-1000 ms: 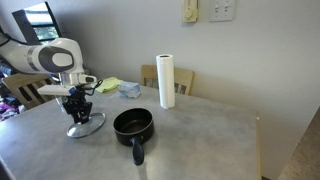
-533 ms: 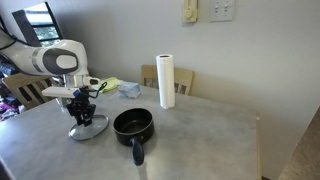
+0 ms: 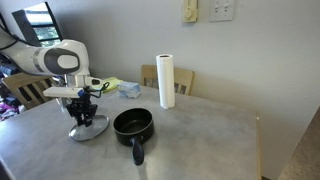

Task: Remove the lid from the pot and put it on the table

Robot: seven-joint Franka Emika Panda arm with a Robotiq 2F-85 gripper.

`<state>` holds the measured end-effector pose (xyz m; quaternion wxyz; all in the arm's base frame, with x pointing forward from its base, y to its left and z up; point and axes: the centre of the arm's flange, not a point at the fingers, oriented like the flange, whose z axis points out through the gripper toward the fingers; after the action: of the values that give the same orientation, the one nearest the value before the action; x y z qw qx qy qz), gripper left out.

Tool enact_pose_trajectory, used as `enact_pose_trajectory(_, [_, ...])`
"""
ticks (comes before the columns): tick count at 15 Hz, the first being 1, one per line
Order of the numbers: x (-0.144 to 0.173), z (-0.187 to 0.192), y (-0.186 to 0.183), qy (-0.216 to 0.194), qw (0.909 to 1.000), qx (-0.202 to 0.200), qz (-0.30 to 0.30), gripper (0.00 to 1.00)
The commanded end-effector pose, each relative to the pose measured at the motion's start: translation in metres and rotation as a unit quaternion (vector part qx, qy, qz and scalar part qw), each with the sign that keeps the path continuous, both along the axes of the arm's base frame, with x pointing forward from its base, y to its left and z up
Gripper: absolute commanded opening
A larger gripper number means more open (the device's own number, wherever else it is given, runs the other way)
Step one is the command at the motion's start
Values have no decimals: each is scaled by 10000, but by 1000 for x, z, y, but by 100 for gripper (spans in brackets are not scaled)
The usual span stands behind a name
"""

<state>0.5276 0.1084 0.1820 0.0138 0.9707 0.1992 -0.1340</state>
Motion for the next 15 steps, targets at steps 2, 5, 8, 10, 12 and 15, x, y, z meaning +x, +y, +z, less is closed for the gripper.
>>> enact_pose_trajectory(2, [2,-6,-6,174,9997,-30,162,72])
enact_pose_trajectory(5, [1,7,-7,48,9998,-84,164,94])
enact_pose_trajectory(8, [1,32,-7,-156,9994,-266,145,100])
enact_pose_trajectory(10, [2,51,-9,-256,9987,-423,134,100])
enact_pose_trajectory(12, [2,68,-12,-196,9982,-564,112,100])
enact_pose_trajectory(15, [7,57,-8,-280,9987,-411,112,100])
